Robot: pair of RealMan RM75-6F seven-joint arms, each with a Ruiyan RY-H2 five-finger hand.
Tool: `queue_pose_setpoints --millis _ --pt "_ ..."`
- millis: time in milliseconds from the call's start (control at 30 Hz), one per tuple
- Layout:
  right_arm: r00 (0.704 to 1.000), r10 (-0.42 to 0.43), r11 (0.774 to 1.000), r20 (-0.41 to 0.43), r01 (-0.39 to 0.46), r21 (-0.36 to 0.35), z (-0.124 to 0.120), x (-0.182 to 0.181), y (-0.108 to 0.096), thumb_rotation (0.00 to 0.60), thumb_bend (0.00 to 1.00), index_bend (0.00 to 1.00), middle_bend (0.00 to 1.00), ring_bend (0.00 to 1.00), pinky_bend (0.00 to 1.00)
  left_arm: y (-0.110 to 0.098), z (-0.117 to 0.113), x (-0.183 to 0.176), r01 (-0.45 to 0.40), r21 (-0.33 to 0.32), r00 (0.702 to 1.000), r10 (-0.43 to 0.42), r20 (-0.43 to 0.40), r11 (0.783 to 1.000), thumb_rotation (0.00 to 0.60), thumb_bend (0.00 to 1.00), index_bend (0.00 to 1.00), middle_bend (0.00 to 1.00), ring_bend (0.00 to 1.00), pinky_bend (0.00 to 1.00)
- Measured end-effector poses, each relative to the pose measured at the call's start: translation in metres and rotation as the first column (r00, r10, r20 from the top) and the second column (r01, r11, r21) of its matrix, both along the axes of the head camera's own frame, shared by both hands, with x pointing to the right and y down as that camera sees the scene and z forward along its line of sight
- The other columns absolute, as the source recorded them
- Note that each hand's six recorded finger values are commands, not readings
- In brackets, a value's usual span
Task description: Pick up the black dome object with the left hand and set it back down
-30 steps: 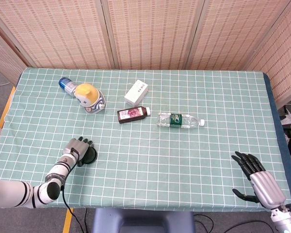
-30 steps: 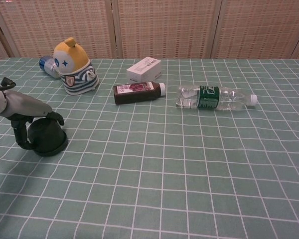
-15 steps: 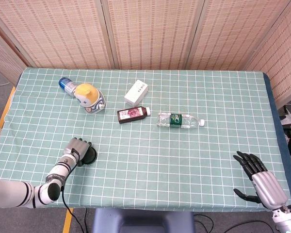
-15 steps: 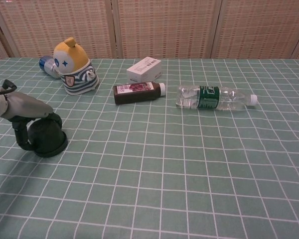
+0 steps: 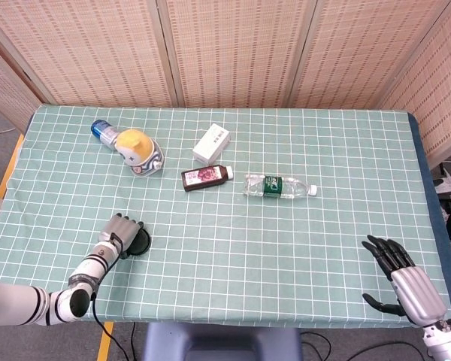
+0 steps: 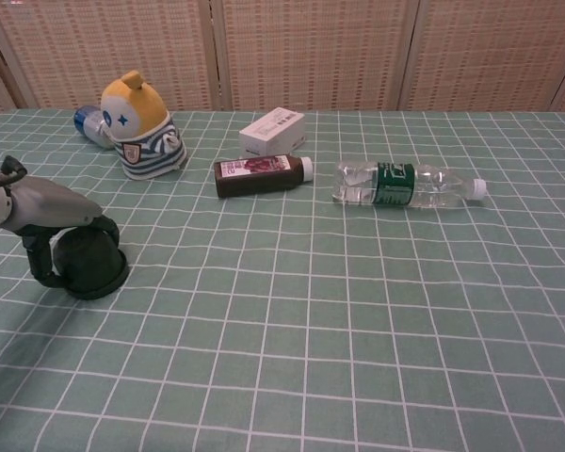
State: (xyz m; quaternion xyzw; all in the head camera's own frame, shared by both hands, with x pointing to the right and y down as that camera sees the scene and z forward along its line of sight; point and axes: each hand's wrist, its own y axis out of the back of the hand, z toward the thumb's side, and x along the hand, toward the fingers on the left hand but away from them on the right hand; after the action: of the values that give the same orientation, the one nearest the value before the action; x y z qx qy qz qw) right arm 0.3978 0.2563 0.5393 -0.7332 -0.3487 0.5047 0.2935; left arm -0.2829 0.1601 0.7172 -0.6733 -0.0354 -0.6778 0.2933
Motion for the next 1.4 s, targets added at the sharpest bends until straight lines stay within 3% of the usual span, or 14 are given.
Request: queue_pose_setpoints --millis 233,767,967,1067,1167,1267,1300,1367,1400 --pt "1.0 0.001 1.0 -0.002 -0.001 0.0 -0.001 0.0 0.001 0.6 0.16 0.0 0.0 0.0 0.0 -0.007 -0.005 -0.004 0.046 0.015 0.998 -0.046 -0.037 0.999 0.6 0.4 0.67 0.64 0.3 0.15" --pt "1.0 0.0 1.0 0.012 0.0 0.005 -0.004 0.0 0.001 0.6 0.16 0.0 0.0 0.0 0.0 -0.016 -0.023 -0.014 0.178 0.023 0.97 -0.172 -0.174 0.984 0.6 0.4 0.67 0.63 0.3 0.15" --pt "1.0 -0.003 1.0 0.01 0.003 0.008 -0.005 0.0 0.001 0.6 0.16 0.0 0.0 0.0 0.0 -0.027 -0.037 -0.009 0.265 0.047 0.929 -0.242 -0.281 0.963 0.6 0.4 0.68 0.65 0.32 0.17" --pt "1.0 0.006 1.0 0.005 -0.006 0.017 -0.006 0.002 -0.001 0.6 0.16 0.0 0.0 0.0 0.0 -0.034 -0.046 -0.007 0.373 0.039 0.864 -0.331 -0.378 0.927 0.6 0.39 0.69 0.67 0.33 0.2" --pt "1.0 0.026 0.999 -0.002 -0.026 0.027 -0.006 0.005 -0.003 0.6 0.16 0.0 0.0 0.0 0.0 -0.039 -0.054 -0.005 0.514 -0.026 0.742 -0.46 -0.488 0.857 0.6 0.39 0.69 0.67 0.33 0.2" --pt "1.0 0.024 0.999 -0.005 -0.024 0.023 -0.004 0.003 -0.003 0.6 0.16 0.0 0.0 0.0 0.0 -0.046 -0.062 -0.003 0.658 -0.158 0.535 -0.604 -0.59 0.737 0.6 0.39 0.7 0.69 0.33 0.18" --pt "1.0 0.021 1.0 -0.006 -0.021 0.02 -0.004 0.003 -0.002 0.6 0.16 0.0 0.0 0.0 0.0 -0.048 -0.066 -0.002 0.701 -0.225 0.432 -0.655 -0.62 0.676 0.6 0.39 0.7 0.69 0.33 0.18" --pt "1.0 0.018 1.0 -0.004 -0.017 0.013 -0.003 0.001 -0.001 0.6 0.16 0.0 0.0 0.0 0.0 -0.052 -0.073 -0.001 0.741 -0.334 0.266 -0.712 -0.65 0.582 0.6 0.39 0.71 0.7 0.33 0.17" --pt "1.0 0.018 1.0 -0.005 -0.018 0.013 -0.003 0.001 -0.001 0.6 0.16 0.0 0.0 0.0 0.0 -0.055 -0.078 -0.001 0.748 -0.408 0.157 -0.737 -0.658 0.523 0.6 0.39 0.71 0.7 0.33 0.17"
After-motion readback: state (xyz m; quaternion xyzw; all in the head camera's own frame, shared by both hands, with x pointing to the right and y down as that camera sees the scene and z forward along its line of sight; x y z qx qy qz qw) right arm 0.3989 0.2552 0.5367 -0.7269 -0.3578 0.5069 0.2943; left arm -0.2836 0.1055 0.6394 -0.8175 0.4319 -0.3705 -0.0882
